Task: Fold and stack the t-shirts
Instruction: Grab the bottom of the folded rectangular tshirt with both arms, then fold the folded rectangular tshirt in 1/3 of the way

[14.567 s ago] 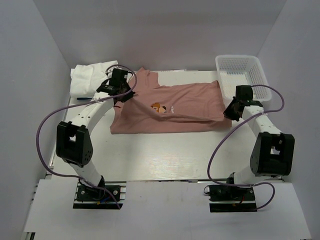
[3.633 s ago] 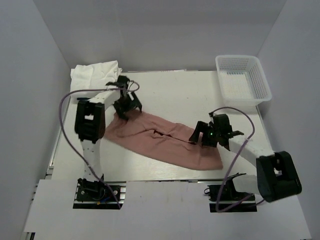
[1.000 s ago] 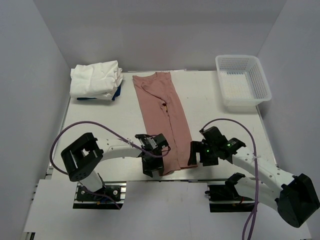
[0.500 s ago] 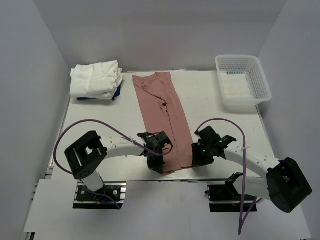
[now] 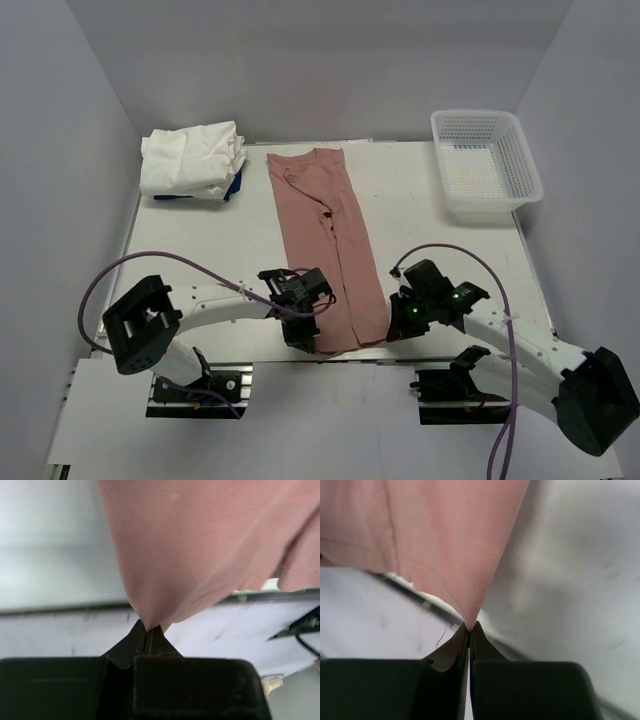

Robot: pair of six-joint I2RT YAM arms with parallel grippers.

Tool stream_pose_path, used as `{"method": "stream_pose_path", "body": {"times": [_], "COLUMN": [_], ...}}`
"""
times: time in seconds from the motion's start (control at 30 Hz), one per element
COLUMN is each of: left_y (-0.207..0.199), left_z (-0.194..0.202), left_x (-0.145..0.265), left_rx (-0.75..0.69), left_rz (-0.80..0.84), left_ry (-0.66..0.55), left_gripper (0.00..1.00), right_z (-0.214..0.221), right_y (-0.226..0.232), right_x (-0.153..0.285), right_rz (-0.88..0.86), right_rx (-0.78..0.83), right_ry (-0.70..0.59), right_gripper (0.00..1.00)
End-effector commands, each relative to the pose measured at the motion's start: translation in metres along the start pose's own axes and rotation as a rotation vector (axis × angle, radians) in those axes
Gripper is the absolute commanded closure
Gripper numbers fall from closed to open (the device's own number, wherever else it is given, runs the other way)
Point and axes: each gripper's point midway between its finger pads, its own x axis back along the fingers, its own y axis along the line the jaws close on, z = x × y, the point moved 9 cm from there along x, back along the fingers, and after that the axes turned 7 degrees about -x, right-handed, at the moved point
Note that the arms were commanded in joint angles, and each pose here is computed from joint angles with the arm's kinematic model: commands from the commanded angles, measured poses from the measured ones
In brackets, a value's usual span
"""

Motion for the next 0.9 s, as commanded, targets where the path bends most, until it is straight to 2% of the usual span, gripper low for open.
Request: {"method": "stream_pose_path", "body": {"times": [0.0, 0.13, 0.3, 0.4, 0.47, 0.53, 0.57, 0.6, 0.63, 0.7, 0.87], "left_y": [0.01, -0.004, -0.002, -0.012, -0.015, -0.009, -0.009, -0.011, -0.014, -0.023, -0.023], "left_z": [0.016, 0.021, 0.01, -0.009, -0.019, -0.031, -0.035, -0.044, -0.054, -0.072, -0.124], "left_x": [0.02, 0.038, 0.038, 0.041, 0.048, 0.053, 0.058, 0.061, 0.066, 0.079, 0.096], "left_rx": [0.05, 0.026, 0.098, 0.162, 0.217, 0.284, 0.316, 0.341, 0.366, 0.387, 0.431], "left_rz": [-0.045, -0.016, -0.083, -0.011, 0.003, -0.006, 0.016, 0.041, 0.067, 0.107, 0.011], "left_ry": [0.011, 0.006, -0.041, -0.173, -0.216, -0.282, -0.311, -0.363, -0.397, -0.483, -0.588], "left_gripper": [1.0, 1.0, 1.0, 1.0, 1.0, 1.0, 1.0, 1.0, 1.0, 1.0, 1.0], "right_z": [0.027, 0.036, 0.014, -0.013, -0.032, -0.062, -0.07, -0.088, -0.096, -0.119, -0.16], "right_y": [0.007, 0.015, 0.03, 0.042, 0.049, 0.063, 0.064, 0.073, 0.071, 0.077, 0.084], "right_x": [0.021, 0.031, 0.04, 0.042, 0.042, 0.048, 0.045, 0.056, 0.048, 0.053, 0.052], "right_rz": [-0.057, -0.101, -0.103, -0.064, -0.073, -0.021, 0.007, 0.033, 0.073, 0.126, 0.17], "right_rx": [-0.065, -0.098, -0.069, -0.045, -0.001, 0.015, 0.018, 0.025, 0.019, 0.019, 0.003], "right_ry": [0.129, 0.149, 0.037, -0.027, -0.1, -0.197, -0.201, -0.284, -0.266, -0.327, -0.386], "right_gripper": [1.0, 1.0, 1.0, 1.0, 1.0, 1.0, 1.0, 1.0, 1.0, 1.0, 1.0]}}
